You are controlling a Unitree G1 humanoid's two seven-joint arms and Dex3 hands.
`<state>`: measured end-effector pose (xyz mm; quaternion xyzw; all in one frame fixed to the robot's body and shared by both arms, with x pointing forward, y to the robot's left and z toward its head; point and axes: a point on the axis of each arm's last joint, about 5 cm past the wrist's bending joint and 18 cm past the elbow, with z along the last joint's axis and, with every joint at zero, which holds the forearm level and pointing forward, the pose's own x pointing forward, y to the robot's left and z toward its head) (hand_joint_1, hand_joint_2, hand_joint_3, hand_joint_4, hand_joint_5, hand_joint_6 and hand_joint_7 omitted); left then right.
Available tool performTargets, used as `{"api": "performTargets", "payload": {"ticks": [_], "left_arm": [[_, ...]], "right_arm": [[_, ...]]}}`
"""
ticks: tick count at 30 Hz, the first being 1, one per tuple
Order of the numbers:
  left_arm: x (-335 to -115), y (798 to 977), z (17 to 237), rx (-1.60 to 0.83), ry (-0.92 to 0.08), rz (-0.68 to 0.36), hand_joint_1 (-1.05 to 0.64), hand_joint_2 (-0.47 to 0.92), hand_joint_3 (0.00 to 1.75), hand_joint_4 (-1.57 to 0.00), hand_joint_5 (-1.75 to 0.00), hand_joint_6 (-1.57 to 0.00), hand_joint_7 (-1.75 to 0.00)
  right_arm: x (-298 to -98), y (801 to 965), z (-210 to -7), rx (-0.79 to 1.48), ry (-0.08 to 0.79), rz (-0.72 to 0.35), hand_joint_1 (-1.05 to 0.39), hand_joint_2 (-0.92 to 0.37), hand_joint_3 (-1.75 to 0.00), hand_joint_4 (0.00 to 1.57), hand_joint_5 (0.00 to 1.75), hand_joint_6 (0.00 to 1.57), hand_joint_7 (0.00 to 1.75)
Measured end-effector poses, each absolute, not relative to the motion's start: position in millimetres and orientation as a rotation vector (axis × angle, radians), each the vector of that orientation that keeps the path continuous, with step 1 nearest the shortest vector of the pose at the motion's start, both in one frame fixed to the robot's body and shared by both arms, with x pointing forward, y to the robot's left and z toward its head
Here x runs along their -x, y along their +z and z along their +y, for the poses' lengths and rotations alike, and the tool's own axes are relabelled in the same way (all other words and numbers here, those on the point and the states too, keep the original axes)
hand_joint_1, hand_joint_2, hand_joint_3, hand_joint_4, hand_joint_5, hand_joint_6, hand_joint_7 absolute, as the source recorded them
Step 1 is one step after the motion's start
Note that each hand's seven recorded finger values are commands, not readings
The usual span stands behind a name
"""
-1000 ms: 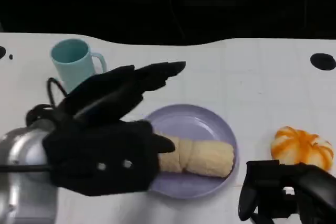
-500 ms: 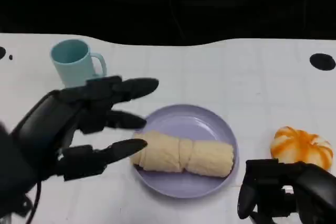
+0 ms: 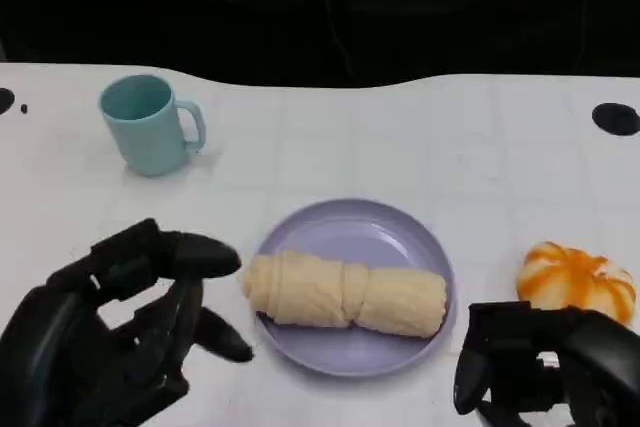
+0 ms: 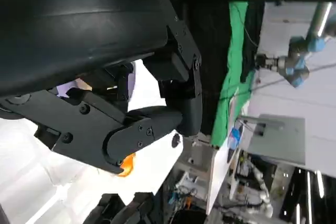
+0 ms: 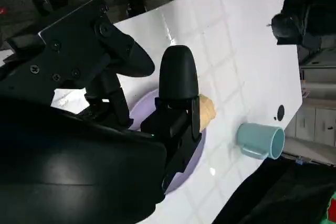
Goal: Grasp the towel on the left side of the plate with the left hand and place it into the plate.
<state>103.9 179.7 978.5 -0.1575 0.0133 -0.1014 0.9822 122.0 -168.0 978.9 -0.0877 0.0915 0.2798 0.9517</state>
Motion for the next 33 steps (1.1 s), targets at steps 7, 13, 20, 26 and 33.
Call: {"api": "performTargets", "payload": {"ticks": [7,13,20,26,33], "left_arm": [[-106.2,968.5,178.4,0.325,-0.164,0.022,-0.22,0.52,1.16,-0.78,-1.66,-0.70,-1.56],[-108.6,963.6,180.5,0.321,-0.136,0.050,-0.23,0.52,1.14,-0.77,-1.67,-0.71,-1.53],[-111.2,961.2,183.5,0.332,-0.126,0.065,-0.23,0.53,1.12,-0.77,-1.63,-0.72,-1.50],[-112.5,959.5,185.5,0.324,-0.134,0.075,-0.24,0.53,1.10,-0.78,-1.62,-0.73,-1.46],[-113.7,961.1,184.2,0.298,-0.145,0.057,-0.24,0.54,1.10,-0.80,-1.63,-0.74,-1.45]], "right_arm": [[-123.0,977.7,-168.7,0.181,0.568,0.171,-0.10,-0.49,-1.17,0.77,1.72,0.68,1.46],[-122.4,976.4,-169.2,0.180,0.566,0.169,-0.10,-0.50,-1.16,0.77,1.72,0.68,1.46],[-122.5,976.0,-169.1,0.184,0.566,0.169,-0.10,-0.51,-1.14,0.76,1.72,0.68,1.46],[-122.8,975.7,-169.1,0.183,0.571,0.165,-0.10,-0.50,-1.16,0.76,1.72,0.68,1.47],[-123.0,975.7,-169.4,0.185,0.576,0.166,-0.11,-0.51,-1.14,0.76,1.73,0.67,1.47]]}}
